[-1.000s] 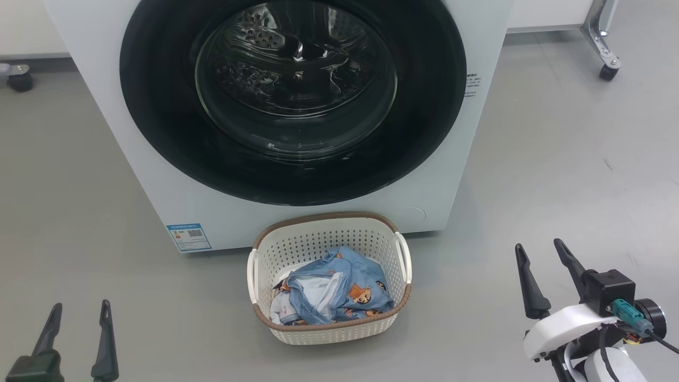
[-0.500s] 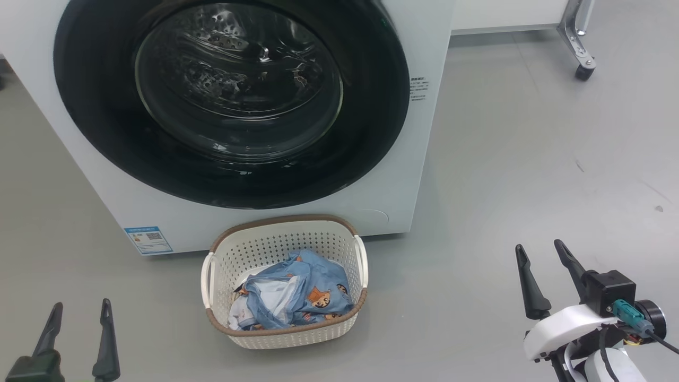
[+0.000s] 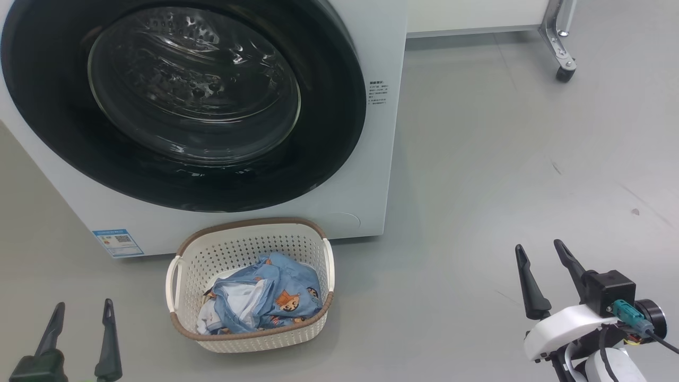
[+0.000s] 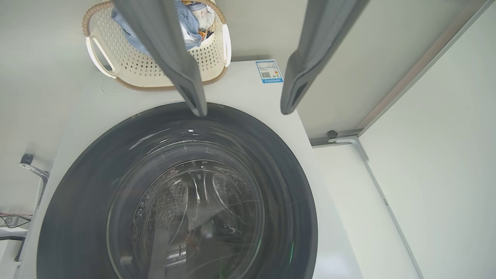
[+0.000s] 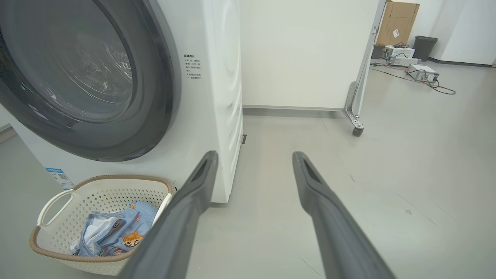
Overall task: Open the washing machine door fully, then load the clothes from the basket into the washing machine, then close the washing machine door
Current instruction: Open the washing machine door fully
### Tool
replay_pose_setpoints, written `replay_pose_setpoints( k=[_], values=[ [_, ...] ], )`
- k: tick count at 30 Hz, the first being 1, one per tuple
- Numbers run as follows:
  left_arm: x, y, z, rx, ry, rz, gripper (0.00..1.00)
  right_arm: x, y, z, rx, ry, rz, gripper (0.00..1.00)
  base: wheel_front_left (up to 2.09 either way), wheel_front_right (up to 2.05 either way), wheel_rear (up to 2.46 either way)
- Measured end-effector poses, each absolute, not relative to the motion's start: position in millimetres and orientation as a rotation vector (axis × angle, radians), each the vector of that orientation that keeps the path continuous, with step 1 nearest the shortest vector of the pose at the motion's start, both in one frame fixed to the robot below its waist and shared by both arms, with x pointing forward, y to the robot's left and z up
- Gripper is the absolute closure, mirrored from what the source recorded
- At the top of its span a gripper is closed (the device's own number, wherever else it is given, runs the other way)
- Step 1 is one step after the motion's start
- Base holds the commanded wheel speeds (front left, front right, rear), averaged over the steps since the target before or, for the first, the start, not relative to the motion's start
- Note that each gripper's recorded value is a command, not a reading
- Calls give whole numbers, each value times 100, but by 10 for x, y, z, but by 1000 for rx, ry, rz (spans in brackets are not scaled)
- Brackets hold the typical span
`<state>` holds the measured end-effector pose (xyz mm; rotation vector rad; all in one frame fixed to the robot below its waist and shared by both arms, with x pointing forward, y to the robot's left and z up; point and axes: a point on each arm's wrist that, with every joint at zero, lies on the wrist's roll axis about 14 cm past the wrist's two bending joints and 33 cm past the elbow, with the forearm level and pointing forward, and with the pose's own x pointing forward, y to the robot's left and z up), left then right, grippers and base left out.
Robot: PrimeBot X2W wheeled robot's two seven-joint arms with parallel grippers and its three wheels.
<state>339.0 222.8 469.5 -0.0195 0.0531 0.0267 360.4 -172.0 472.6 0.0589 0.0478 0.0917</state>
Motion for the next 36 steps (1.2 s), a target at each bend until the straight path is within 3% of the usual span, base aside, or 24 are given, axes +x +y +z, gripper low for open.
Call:
replay_pose_setpoints(
  k=[26, 27, 28, 36],
  values=[
    [3398, 2226, 4696, -25, 52, 28, 0, 3611, -1751, 4717, 57, 50, 87, 0, 18, 18, -35],
    [3399, 2226, 4695, -25, 52, 28, 0, 3610, -1754, 4714, 57, 51, 86, 82, 0, 0, 0],
    [3399, 2225, 4694, -26, 52, 28, 0, 3610, -1755, 4713, 57, 51, 85, 100, 0, 0, 0],
    [3402, 2212, 4691, -32, 52, 30, 0, 3617, -1725, 4735, 71, 43, 91, 100, 0, 0, 0]
  ],
)
